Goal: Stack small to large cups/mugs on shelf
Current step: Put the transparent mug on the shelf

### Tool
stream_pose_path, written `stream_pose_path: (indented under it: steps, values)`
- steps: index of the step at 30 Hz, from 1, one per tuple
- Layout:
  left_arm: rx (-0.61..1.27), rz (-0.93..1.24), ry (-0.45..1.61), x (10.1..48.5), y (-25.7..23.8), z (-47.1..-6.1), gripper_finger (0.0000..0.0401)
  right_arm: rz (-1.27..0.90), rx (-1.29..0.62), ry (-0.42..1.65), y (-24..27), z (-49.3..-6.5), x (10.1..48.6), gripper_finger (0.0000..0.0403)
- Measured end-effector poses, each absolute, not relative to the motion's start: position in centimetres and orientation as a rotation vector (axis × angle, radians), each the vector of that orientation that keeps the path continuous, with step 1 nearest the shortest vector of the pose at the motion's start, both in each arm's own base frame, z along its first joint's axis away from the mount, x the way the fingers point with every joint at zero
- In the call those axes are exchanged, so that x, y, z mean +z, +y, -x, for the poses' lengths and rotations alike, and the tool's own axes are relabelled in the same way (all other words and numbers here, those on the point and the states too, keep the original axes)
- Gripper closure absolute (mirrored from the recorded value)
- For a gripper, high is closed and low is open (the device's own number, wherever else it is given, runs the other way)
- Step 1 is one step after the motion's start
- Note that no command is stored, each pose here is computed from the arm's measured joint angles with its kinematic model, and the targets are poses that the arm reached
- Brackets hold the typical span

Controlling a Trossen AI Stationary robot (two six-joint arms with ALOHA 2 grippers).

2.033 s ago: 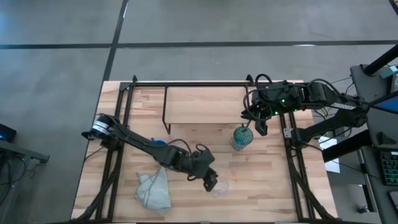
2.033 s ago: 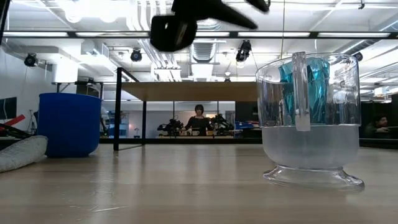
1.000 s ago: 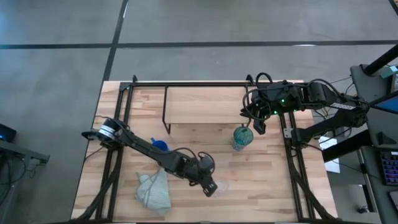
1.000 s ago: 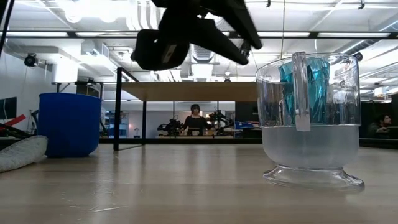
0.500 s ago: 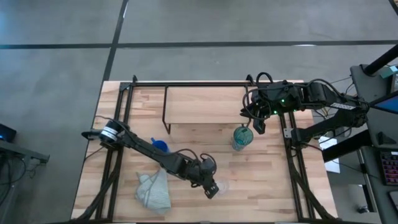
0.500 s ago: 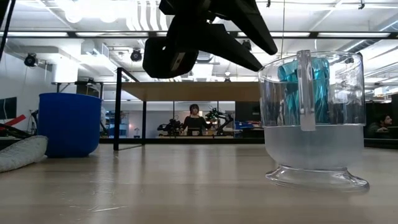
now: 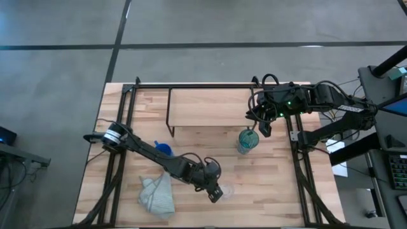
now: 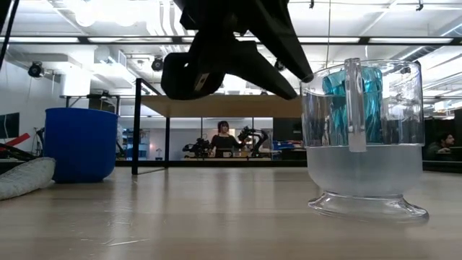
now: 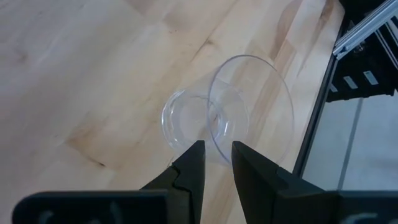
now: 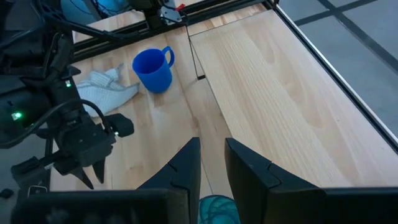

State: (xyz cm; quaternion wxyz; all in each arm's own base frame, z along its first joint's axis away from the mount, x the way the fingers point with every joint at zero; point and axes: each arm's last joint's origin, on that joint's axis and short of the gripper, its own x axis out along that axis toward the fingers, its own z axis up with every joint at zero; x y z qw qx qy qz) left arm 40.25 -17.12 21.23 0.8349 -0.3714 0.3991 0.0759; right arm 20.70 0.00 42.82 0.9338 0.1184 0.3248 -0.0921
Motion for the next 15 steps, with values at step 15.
stream_pose_path:
  steps: [15]
  values:
    - [0.192,0.785,0.862,20.31,-16.27,-40.23,0.0335,-0.234,-0.185,0.664,0.00,-20.71,42.82,0.0335]
